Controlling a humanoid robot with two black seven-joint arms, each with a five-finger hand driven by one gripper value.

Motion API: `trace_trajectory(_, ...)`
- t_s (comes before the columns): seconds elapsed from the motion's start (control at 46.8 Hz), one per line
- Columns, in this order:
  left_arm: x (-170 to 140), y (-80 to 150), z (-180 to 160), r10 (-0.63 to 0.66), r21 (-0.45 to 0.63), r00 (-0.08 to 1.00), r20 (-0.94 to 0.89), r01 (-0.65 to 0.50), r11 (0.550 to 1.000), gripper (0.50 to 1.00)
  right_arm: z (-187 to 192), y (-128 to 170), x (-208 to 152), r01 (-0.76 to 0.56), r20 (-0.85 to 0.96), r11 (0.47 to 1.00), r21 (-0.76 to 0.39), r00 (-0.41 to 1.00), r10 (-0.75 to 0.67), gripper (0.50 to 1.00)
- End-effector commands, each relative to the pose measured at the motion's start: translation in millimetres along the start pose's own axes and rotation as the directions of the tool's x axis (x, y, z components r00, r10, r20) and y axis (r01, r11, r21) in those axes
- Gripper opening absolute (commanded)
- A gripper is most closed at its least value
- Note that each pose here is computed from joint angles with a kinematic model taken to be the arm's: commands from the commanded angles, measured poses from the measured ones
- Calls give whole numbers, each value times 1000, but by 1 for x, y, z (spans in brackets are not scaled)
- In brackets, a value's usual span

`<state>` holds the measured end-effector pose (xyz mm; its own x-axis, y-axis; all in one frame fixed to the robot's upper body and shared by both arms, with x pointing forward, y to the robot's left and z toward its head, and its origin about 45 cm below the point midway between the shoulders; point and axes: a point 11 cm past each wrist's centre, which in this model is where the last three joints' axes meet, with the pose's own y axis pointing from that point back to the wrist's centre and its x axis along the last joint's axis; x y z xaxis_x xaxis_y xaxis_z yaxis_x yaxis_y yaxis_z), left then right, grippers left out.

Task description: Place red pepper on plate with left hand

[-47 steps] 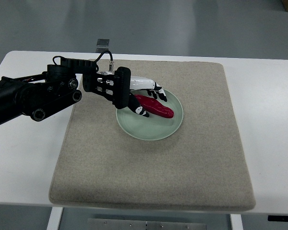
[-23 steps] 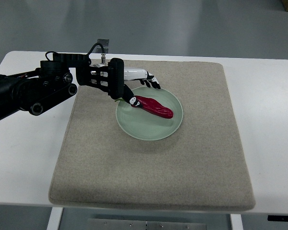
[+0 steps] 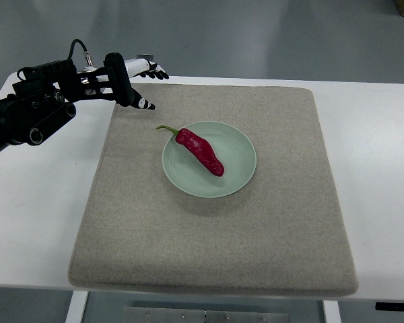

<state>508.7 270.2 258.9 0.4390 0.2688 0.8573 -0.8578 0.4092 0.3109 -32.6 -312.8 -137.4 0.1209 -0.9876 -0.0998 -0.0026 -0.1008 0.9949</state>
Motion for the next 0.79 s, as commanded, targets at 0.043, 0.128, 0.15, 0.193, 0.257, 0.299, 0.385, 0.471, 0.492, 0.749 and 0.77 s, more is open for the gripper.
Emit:
trace_trajectory(0.043,7,3,-10,44,27,999,-33,-43,999,881,0,0,0,0,0,1000,0,1000,0,928)
trace_trajectory(0.128,13,6,-18,82,50,995,-54,-79,996,917,0,0,0,0,0,1000,1,1000,0,928)
trace_trajectory(0.15,15,6,-20,97,56,994,-60,-93,994,940,0,0,0,0,0,1000,0,1000,0,928)
trace_trajectory(0.193,20,8,-24,133,69,989,-72,-128,989,964,0,0,0,1,0,1000,0,1000,-1,930)
trace_trajectory(0.257,28,11,-29,196,85,976,-97,-188,978,990,0,0,0,0,0,1000,0,1000,0,930)
trace_trajectory(0.299,33,13,-31,241,95,962,-124,-230,968,992,0,0,0,0,0,1000,0,1000,0,928)
trace_trajectory(0.385,44,16,-34,330,121,919,-215,-310,943,992,0,0,0,1,0,1000,0,1000,-1,930)
trace_trajectory(0.471,52,19,-38,405,157,853,-330,-373,914,992,0,0,0,1,0,1000,0,1000,-1,928)
trace_trajectory(0.492,53,20,-39,422,170,831,-362,-386,907,992,0,0,0,0,0,1000,0,1000,0,928)
trace_trajectory(0.749,62,30,-59,545,343,430,-719,-463,817,992,0,0,0,0,0,1000,0,1000,0,928)
trace_trajectory(0.77,62,31,-60,548,355,396,-737,-463,812,992,0,0,0,0,0,1000,0,1000,0,928)
